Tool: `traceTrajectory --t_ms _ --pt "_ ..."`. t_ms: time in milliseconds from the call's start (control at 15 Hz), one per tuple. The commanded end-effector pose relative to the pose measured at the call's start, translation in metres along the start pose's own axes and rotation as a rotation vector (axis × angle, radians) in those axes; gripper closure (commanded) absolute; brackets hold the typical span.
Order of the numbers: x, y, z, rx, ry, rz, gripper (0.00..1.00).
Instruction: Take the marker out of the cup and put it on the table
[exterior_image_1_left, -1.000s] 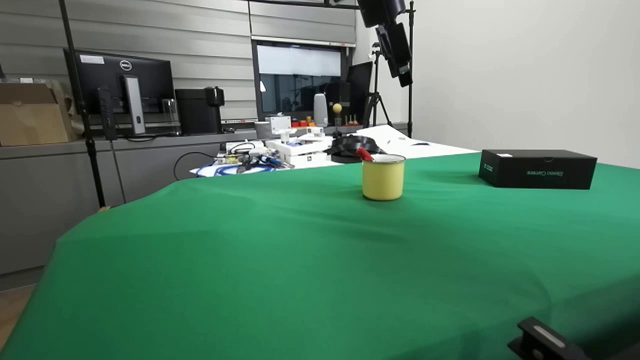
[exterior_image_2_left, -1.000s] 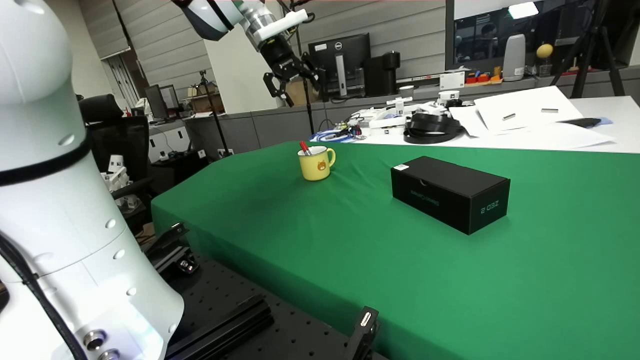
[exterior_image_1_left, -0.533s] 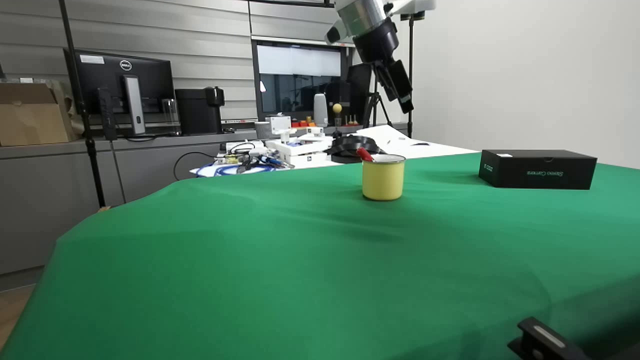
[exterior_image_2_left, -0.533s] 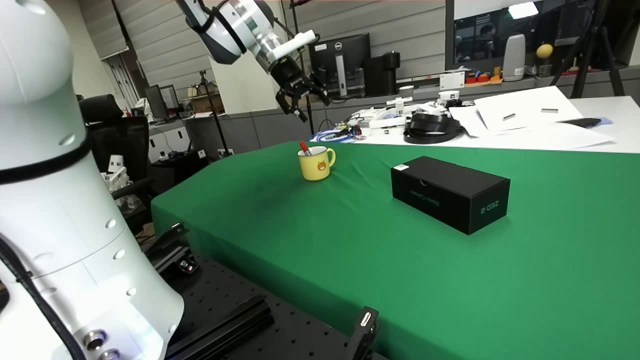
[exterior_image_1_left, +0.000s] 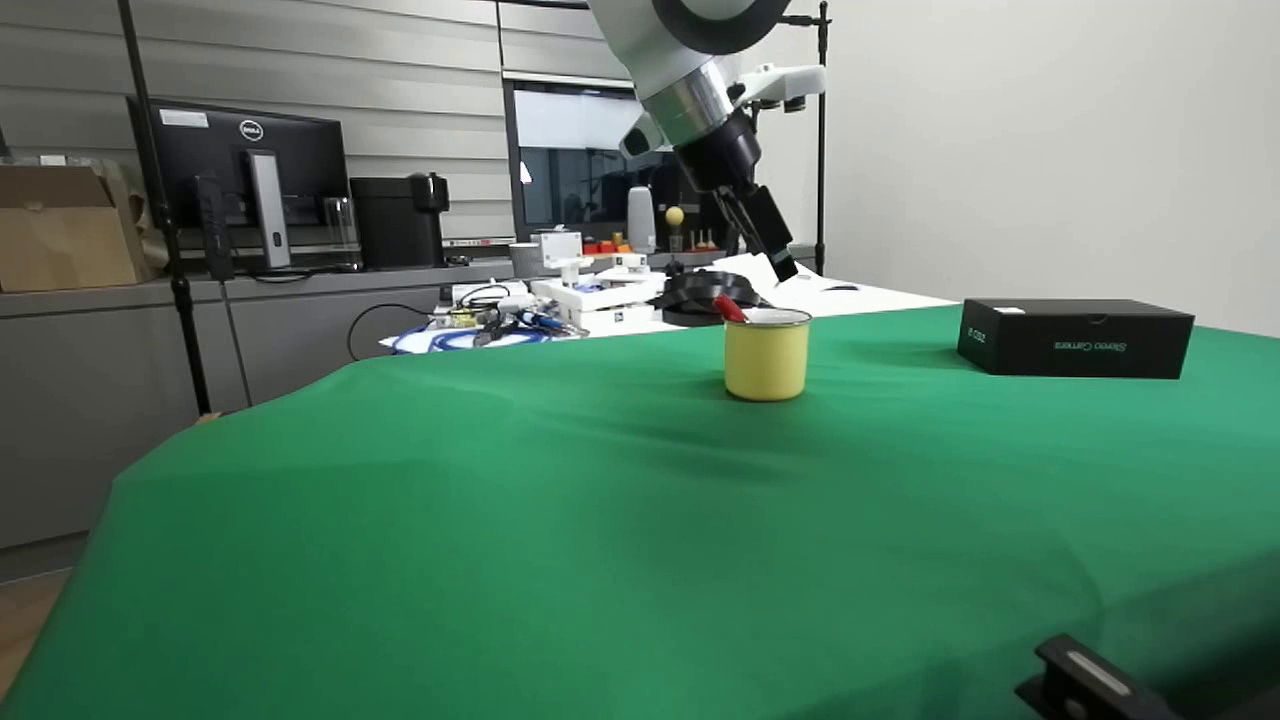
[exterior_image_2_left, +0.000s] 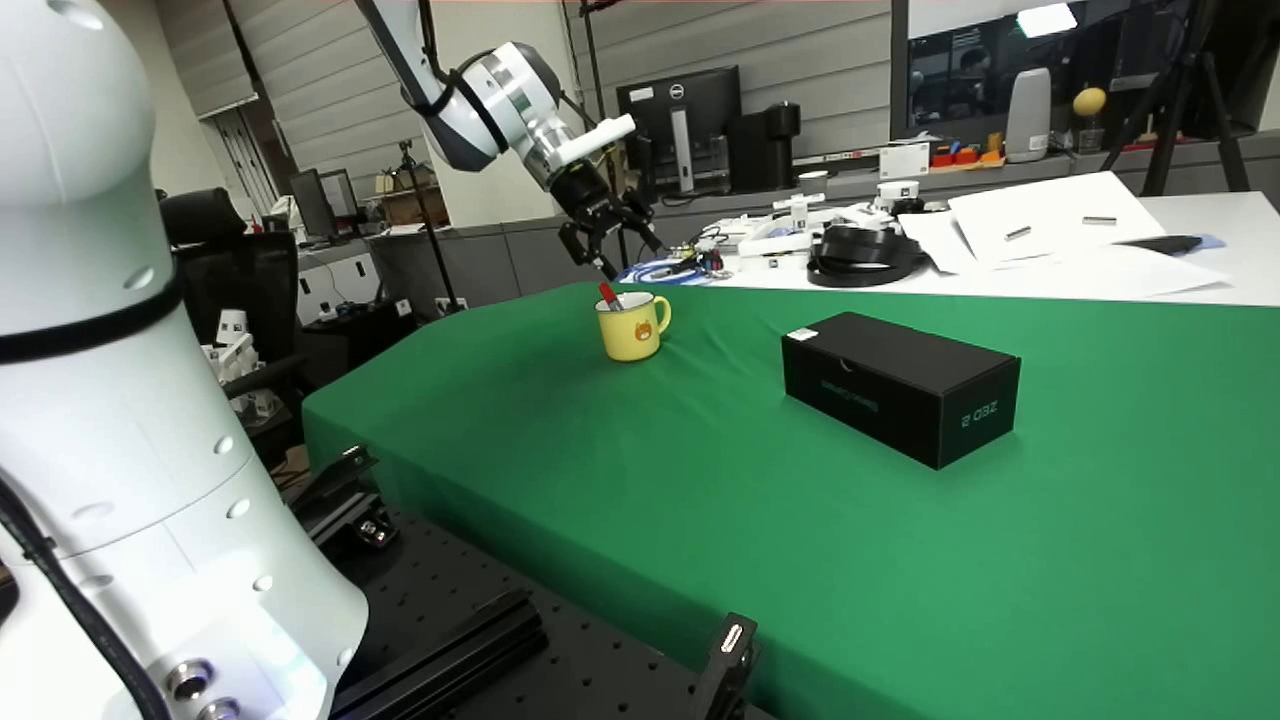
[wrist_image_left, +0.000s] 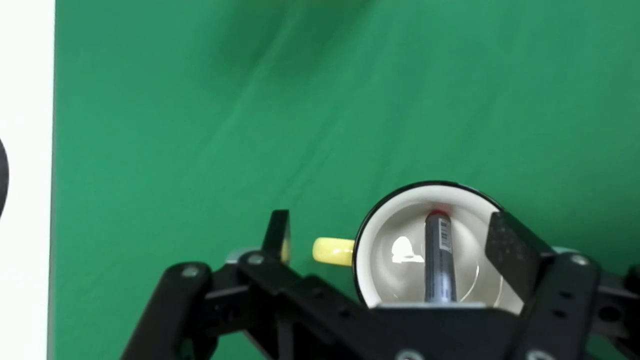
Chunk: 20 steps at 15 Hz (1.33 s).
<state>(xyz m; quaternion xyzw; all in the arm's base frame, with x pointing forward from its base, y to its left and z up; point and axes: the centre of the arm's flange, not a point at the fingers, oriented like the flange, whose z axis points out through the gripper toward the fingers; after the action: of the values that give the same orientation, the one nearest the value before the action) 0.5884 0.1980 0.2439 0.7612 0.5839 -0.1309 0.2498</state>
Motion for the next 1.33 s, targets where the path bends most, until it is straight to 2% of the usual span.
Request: traceTrajectory --t_ms 0,600,1267 --pt "0.019 0.008 -0.006 0.018 -0.018 0.007 0.00" --pt "0.040 -0.001 -0.010 0.091 -0.068 0.056 0.00" --pt "0.053 -0.006 -0.001 0.131 -0.058 0.054 0.00"
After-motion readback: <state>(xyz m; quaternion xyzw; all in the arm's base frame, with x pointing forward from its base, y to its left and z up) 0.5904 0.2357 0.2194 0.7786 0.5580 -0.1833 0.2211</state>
